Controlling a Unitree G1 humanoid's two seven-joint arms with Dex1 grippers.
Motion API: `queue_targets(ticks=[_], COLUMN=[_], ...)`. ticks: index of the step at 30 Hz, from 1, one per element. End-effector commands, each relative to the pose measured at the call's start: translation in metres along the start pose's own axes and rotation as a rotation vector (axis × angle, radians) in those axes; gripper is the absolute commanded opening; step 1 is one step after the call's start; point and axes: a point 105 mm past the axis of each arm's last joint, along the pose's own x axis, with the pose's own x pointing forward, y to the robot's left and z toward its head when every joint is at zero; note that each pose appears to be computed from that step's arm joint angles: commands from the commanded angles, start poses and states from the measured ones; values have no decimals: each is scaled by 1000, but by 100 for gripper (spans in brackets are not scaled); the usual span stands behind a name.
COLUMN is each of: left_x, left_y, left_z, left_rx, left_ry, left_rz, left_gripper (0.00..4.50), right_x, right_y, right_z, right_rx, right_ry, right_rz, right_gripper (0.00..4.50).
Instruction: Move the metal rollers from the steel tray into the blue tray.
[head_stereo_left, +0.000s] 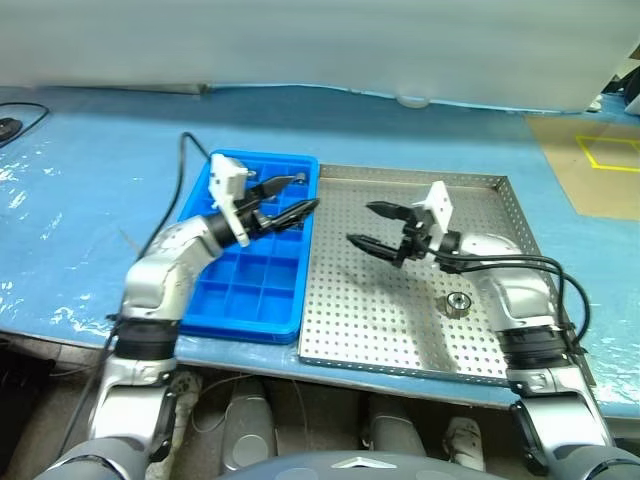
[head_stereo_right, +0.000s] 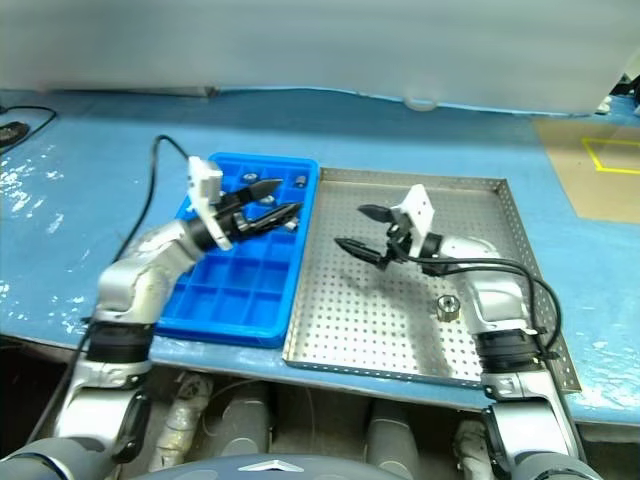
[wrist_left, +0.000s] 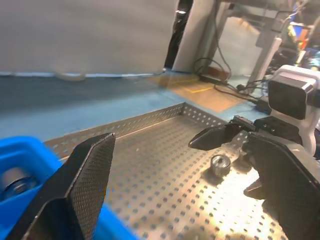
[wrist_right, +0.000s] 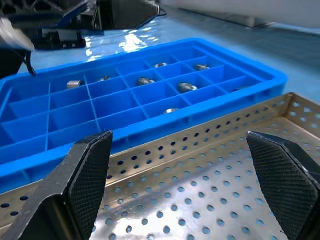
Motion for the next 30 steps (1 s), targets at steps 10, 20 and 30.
queue_targets(ticks=[10,20,30], left_x=[81,131,145], left_y=[-27,-27,-28], left_z=[-56,-71,-88], left_rx=[91,154,133], left_ry=[174,225,276], left_rz=[-257,-151,-48], left_gripper=[447,447,447], right_x=[-91,-142,-168], right_y=[-27,-40,-26], right_z=[2,2,1], right_rx=[-66,-110,-139], right_ry=[107,142,185], right_rz=[-394,-706,-842], right_gripper=[450,450,450])
